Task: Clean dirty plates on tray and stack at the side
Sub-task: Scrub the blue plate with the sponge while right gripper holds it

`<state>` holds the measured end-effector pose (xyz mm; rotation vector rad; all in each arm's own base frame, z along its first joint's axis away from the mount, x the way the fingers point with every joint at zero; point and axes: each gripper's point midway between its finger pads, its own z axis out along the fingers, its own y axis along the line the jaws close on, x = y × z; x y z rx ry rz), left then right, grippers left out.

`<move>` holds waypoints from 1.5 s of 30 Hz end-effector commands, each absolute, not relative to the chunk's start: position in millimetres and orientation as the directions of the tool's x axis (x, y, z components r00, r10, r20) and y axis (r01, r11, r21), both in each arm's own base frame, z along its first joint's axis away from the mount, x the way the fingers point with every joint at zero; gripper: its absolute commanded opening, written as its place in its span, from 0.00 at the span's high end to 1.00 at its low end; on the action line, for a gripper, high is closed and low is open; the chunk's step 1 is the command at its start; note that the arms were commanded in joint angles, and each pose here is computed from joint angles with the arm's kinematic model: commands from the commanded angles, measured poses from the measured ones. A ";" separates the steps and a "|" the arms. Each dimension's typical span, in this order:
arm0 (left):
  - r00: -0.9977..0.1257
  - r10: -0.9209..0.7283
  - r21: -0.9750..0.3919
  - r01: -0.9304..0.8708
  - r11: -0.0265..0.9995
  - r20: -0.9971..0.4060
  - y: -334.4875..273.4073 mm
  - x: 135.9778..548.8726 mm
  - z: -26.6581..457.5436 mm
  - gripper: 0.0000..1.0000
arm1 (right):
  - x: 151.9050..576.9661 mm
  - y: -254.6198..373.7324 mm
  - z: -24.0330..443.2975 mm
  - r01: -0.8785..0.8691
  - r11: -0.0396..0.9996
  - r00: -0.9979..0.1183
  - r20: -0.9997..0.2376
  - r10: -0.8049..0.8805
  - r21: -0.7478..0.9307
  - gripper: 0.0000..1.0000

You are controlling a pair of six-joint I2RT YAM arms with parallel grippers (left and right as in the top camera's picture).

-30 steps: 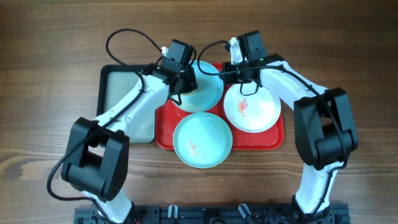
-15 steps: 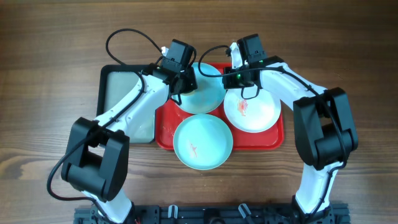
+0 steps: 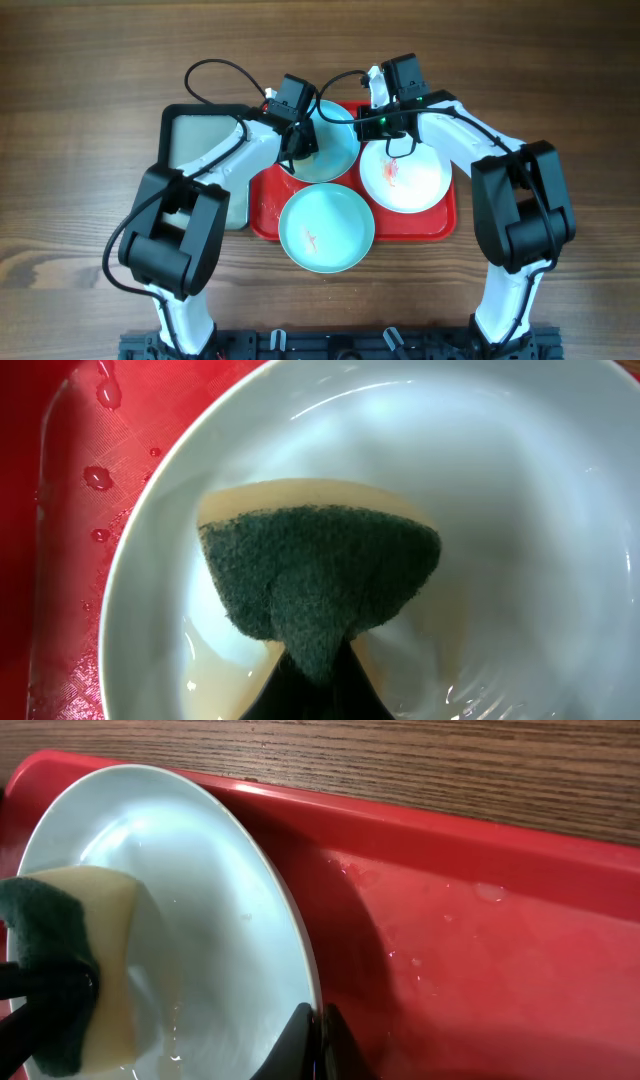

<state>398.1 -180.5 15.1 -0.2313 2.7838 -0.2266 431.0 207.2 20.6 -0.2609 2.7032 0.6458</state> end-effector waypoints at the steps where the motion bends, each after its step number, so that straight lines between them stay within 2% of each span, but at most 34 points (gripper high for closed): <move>1: -0.955 -0.166 -0.260 -0.100 0.960 -0.247 -201.4 391.3 -8.0 0.96 | 422.7 221.5 15.4 -0.278 0.861 -0.925 -0.361 -0.119 0.426 0.96; 5: -0.972 -0.102 -0.448 0.004 0.894 -0.213 -240.4 389.2 2.1 0.96 | 421.9 225.0 15.8 -0.286 0.858 -0.922 -0.365 -0.126 0.426 0.96; 8: -0.970 -0.083 -0.472 0.037 0.881 -0.230 -245.1 391.6 8.7 0.96 | 422.1 225.1 15.9 -0.286 0.858 -0.922 -0.366 -0.126 0.426 0.96; 12: -0.945 -0.090 -0.487 0.079 0.870 -0.315 -241.0 402.5 46.5 0.96 | 422.6 225.3 16.2 -0.288 0.858 -0.921 -0.369 -0.126 0.426 0.96; 15: -0.922 -0.117 -0.410 0.048 0.911 -0.369 -221.4 405.4 65.4 0.96 | 422.5 225.2 16.1 -0.290 0.858 -0.920 -0.369 -0.128 0.425 0.96; 21: -0.925 -0.128 -0.166 -0.072 0.984 -0.358 -170.5 393.0 49.6 0.96 | 423.2 225.4 16.4 -0.291 0.857 -0.919 -0.372 -0.128 0.425 0.96; 27: -0.947 -0.124 -0.120 -0.092 0.989 -0.295 -165.7 385.7 20.6 0.96 | 423.2 225.4 16.5 -0.295 0.857 -0.918 -0.374 -0.131 0.423 0.96; 30: -0.947 -0.209 -0.126 -0.182 0.975 -0.244 -164.9 381.0 2.3 0.96 | 423.4 225.6 16.6 -0.295 0.856 -0.918 -0.375 -0.131 0.424 0.96; 40: -0.965 -0.163 -0.392 -0.072 0.917 -0.205 -231.8 381.0 16.7 0.96 | 424.0 225.7 16.9 -0.297 0.856 -0.916 -0.378 -0.131 0.423 0.96; 41: -0.960 -0.173 -0.401 -0.073 0.913 -0.220 -229.4 384.4 24.9 0.96 | 424.0 225.8 16.9 -0.297 0.856 -0.917 -0.378 -0.130 0.424 0.96; 45: -0.885 -0.256 -0.456 -0.057 0.888 -0.388 -201.2 406.4 112.5 0.96 | 424.2 225.8 17.0 -0.298 0.856 -0.916 -0.379 -0.131 0.423 0.96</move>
